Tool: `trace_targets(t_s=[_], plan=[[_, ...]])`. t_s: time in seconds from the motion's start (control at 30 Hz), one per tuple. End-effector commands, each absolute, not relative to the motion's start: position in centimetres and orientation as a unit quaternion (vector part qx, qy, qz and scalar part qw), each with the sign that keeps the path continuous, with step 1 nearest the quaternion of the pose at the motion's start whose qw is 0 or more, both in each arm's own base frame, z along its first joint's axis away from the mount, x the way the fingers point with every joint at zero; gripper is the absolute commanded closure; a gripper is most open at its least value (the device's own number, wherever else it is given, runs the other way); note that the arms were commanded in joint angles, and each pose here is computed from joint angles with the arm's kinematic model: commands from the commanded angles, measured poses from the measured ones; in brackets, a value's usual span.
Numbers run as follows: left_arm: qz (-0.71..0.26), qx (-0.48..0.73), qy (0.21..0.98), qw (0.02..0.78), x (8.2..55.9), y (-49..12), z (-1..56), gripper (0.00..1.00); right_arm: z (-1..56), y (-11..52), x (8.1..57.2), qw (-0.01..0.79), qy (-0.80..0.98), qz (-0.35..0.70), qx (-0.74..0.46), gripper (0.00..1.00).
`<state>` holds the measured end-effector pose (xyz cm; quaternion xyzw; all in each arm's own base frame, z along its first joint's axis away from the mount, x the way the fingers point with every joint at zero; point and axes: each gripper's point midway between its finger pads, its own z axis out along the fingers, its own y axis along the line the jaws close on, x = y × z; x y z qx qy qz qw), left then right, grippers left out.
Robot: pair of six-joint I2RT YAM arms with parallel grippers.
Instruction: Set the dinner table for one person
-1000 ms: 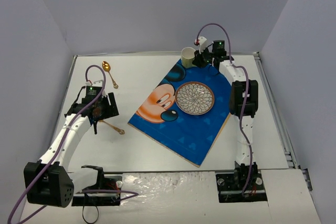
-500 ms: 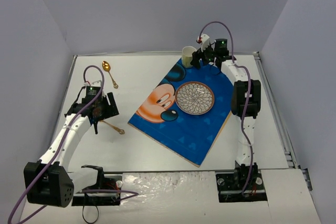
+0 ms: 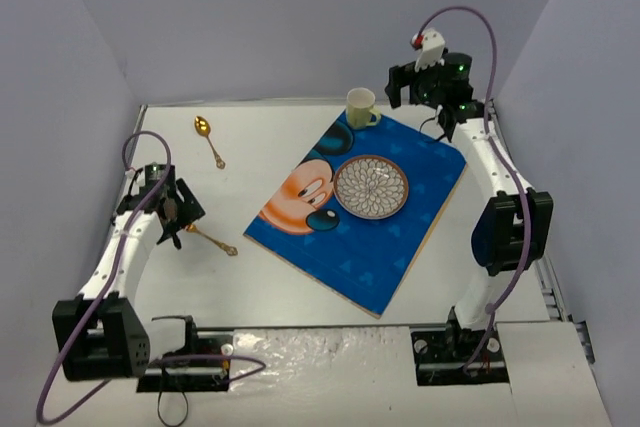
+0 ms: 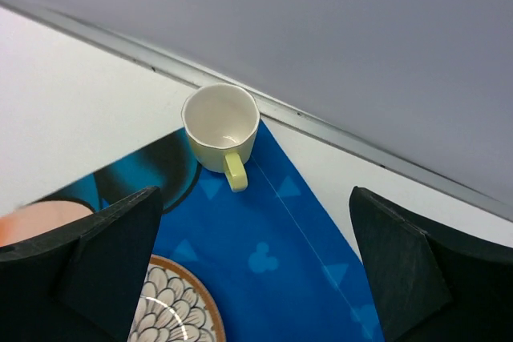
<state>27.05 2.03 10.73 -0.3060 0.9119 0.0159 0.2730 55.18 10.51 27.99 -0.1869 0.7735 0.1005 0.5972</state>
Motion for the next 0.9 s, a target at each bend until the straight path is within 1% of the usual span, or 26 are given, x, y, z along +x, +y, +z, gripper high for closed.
trace_targets(t_s=[0.0, 0.07, 0.23, 0.3, 0.37, 0.5, 0.67, 0.73, 0.77, 0.8, 0.83, 0.87], plan=[[-0.004, -0.364, 0.889, 0.277, 28.4, 1.7, 9.6, 0.30, 31.8, 11.2, 52.5, 0.634, 0.756, 0.116, -0.109, 0.01], [-0.011, -0.383, 0.886, 0.262, 28.2, 1.4, 8.1, 0.30, 32.2, 12.1, 51.1, 0.637, 0.753, 0.127, -0.102, 0.01], [-0.010, -0.409, 0.877, 0.253, 29.2, 1.2, 6.8, 0.31, 30.7, 15.2, 48.2, 0.624, 0.757, 0.154, -0.118, 0.01], [0.003, -0.415, 0.877, 0.244, 29.4, 1.3, 6.0, 0.34, 29.6, 16.1, 46.7, 0.612, 0.764, 0.161, -0.123, 0.01], [-0.003, -0.423, 0.875, 0.234, 29.5, 0.9, 5.4, 0.35, 29.2, 16.7, 45.5, 0.607, 0.766, 0.170, -0.128, 0.01], [-0.002, -0.429, 0.877, 0.217, 29.8, 0.4, 4.0, 0.38, 29.0, 17.0, 43.7, 0.603, 0.766, 0.180, -0.133, 0.01], [0.006, -0.438, 0.876, 0.200, 30.0, 0.4, 2.6, 0.42, 28.8, 16.1, 42.4, 0.603, 0.768, 0.168, -0.134, 0.01], [0.009, -0.440, 0.877, 0.193, 30.1, 0.4, 2.1, 0.46, 28.9, 15.7, 41.9, 0.603, 0.770, 0.161, -0.134, 0.01], [0.011, -0.441, 0.877, 0.189, 30.0, 0.4, 1.9, 0.50, 28.9, 15.6, 41.7, 0.603, 0.771, 0.158, -0.134, 0.01], [0.013, -0.443, 0.877, 0.185, 29.8, 0.4, 1.7, 0.55, 29.0, 15.5, 41.5, 0.603, 0.771, 0.157, -0.134, 0.00], [0.013, -0.445, 0.877, 0.184, 29.8, 0.4, 1.7, 0.55, 29.1, 15.5, 41.4, 0.604, 0.770, 0.157, -0.134, 0.00], [0.014, -0.446, 0.877, 0.178, 29.5, 0.3, 1.4, 0.65, 29.1, 15.3, 41.2, 0.604, 0.770, 0.155, -0.134, 0.00]])
